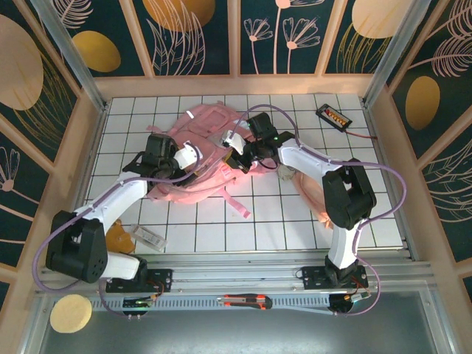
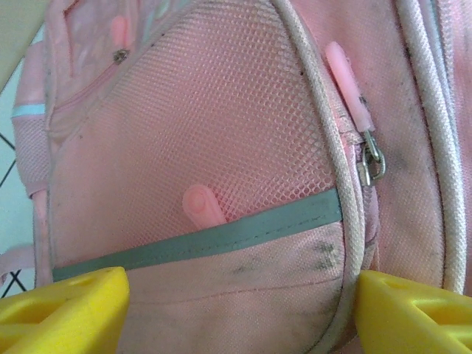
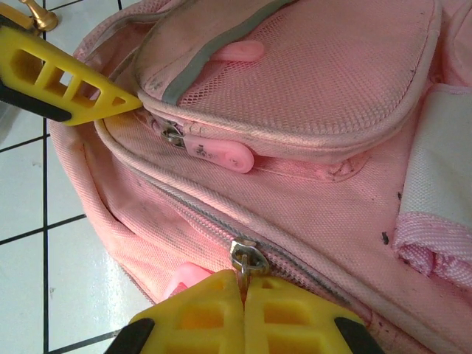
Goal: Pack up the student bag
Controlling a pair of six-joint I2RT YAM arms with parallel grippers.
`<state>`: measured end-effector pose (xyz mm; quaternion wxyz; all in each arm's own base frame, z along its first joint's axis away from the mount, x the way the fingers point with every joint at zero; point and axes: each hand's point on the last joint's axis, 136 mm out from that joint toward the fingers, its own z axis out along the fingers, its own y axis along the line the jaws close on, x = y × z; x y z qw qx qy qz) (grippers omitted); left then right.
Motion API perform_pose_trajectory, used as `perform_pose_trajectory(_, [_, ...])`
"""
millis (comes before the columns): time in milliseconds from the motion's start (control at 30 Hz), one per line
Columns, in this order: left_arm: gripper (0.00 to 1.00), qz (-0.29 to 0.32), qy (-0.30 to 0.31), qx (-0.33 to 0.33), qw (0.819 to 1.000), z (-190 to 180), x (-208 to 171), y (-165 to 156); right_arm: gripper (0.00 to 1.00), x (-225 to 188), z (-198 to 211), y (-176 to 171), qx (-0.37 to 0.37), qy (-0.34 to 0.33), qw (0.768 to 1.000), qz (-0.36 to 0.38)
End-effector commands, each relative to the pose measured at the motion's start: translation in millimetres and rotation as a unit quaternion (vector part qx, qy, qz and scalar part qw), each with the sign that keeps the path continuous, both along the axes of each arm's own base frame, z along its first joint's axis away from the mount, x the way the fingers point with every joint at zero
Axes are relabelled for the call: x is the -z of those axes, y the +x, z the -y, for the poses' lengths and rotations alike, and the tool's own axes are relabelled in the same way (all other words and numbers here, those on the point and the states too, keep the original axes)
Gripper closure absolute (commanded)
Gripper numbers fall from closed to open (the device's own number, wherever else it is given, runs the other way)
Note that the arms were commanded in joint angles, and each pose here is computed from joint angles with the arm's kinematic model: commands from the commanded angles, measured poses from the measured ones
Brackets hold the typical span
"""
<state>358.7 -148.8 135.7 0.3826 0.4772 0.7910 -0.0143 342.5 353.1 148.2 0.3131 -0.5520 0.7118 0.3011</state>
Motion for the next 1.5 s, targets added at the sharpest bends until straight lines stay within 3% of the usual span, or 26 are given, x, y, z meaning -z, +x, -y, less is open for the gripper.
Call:
perform_pose_trajectory(0, [0.21,0.015,-0.014,0.036,0.999,12,-19,7,1.0,-48,-16,-6,-0.03,0.05,0.998,0.038])
perform_pose_trajectory(167, [0.02,0.035,0.007,0.061,0.998,9,-33,-1,1.0,-48,-15,2,-0.024,0.051,0.998,0.039])
perform_pose_trajectory(400, [0.02,0.031,0.029,0.048,0.998,-3,-5,-14,1.0,-50,-18,3,-0.027,0.055,0.997,0.038])
perform_pose_trajectory(700, [0.2,0.039,0.024,0.036,0.998,2,-6,9,1.0,-47,-15,-5,-0.031,0.052,0.998,0.036])
perform_pose_trajectory(867, [0.35,0.031,0.019,0.047,0.998,9,-6,16,1.0,-47,-14,-9,-0.037,0.053,0.997,0.037])
perform_pose_trajectory(933, [0.53,0.02,0.014,0.052,0.998,13,-2,17,1.0,-46,-14,-8,-0.037,0.052,0.997,0.038])
perform_pose_trajectory(1033, [1.0,0.024,0.012,0.055,0.998,20,-12,25,1.0,-45,-13,-9,-0.037,0.051,0.997,0.037])
perform_pose_trajectory(1200, [1.0,0.022,-0.002,0.049,0.999,26,-31,29,1.0,-43,-7,-2,-0.021,0.044,0.998,0.041])
perform_pose_trajectory(1467, [1.0,0.004,-0.052,-0.032,0.998,34,-73,51,1.0,-60,-8,4,0.018,0.05,0.998,0.044])
